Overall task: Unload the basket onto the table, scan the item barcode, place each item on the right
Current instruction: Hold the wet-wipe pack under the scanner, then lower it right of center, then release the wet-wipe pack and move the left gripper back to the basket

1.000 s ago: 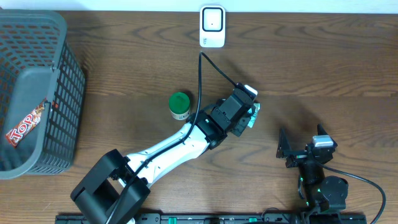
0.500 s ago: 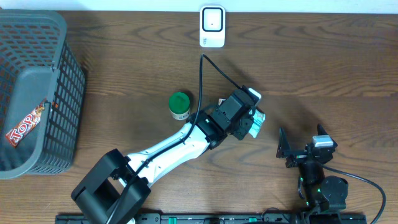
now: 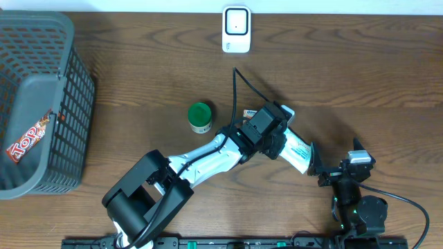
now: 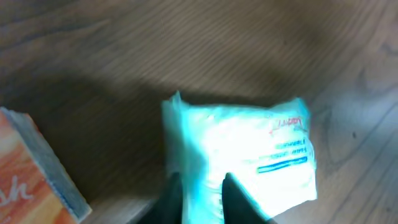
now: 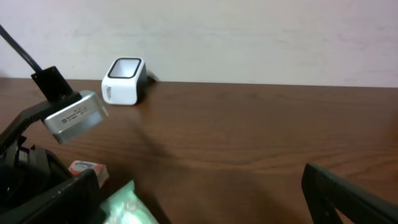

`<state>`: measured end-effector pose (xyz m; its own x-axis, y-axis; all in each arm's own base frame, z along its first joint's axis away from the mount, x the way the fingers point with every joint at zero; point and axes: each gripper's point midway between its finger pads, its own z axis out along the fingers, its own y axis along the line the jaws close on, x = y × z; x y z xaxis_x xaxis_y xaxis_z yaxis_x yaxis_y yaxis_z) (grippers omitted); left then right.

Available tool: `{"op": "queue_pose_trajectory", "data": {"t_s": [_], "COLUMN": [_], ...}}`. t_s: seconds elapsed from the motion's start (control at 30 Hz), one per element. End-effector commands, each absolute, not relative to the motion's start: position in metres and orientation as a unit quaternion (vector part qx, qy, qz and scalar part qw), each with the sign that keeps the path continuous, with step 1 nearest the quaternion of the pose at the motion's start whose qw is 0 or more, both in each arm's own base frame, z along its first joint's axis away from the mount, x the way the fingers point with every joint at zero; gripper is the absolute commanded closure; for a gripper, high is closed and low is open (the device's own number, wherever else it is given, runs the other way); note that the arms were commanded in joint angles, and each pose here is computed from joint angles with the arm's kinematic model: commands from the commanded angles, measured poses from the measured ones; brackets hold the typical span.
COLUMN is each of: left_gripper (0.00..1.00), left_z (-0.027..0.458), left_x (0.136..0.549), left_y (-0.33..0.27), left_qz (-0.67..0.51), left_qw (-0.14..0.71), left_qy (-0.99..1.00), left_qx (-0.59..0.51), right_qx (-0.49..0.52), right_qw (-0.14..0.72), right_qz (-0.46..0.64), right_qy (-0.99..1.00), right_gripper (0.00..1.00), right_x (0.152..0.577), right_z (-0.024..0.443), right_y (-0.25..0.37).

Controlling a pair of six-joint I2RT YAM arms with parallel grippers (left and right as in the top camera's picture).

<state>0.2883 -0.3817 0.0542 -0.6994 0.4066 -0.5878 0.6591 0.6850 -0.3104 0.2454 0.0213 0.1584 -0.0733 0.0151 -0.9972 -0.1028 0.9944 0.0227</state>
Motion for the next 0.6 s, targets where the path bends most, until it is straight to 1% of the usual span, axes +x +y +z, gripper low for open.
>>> {"op": "queue_pose_trajectory", "data": {"t_s": [0.0,0.03,0.13,0.2,0.27,0.37,0.43,0.57], "left_gripper": [0.57,0.46,0.27,0.21,0.19,0.18,0.17,0.15], "left_z": [0.065,0.071,0.106,0.14,0.18,0.24,0.273,0.319], "left_x": [0.293,0.296,0.309,0.319,0.329,0.346,0.358,0.372], "left_y": [-0.384,-0.383,-0.382,-0.376,-0.364,-0.326,-0.285,-0.196], "left_qz": [-0.268,-0.27,-0.281,-0.29,-0.3,-0.292,-0.269,-0.206], "left_qw": [0.254,0.26,0.296,0.329,0.367,0.428,0.467,0.528], "left_qy": [0.881,0.879,0.867,0.853,0.839,0.824,0.821,0.818], "left_qx": [0.295,0.293,0.287,0.282,0.268,0.228,0.187,0.096], "right_qx": [-0.025,-0.025,-0.025,-0.025,-0.025,-0.025,-0.025,-0.025], "right_qw": [0.68,0.68,0.68,0.68,0.68,0.68,0.68,0.68], "right_qz": [0.048,0.048,0.048,0.048,0.048,0.048,0.048,0.048], "right_qy": [0.731,0.731,0.731,0.731,0.731,0.731,0.731,0.731], "right_gripper": [0.01,0.01,0.01,0.01,0.01,0.01,0.01,0.01], "right_x": [0.245,0.245,0.245,0.245,0.245,0.245,0.245,0.245], "right_z": [0.158,0.158,0.158,0.158,0.158,0.158,0.158,0.158], "right_y": [0.022,0.022,0.022,0.022,0.022,0.022,0.022,0.022]}}
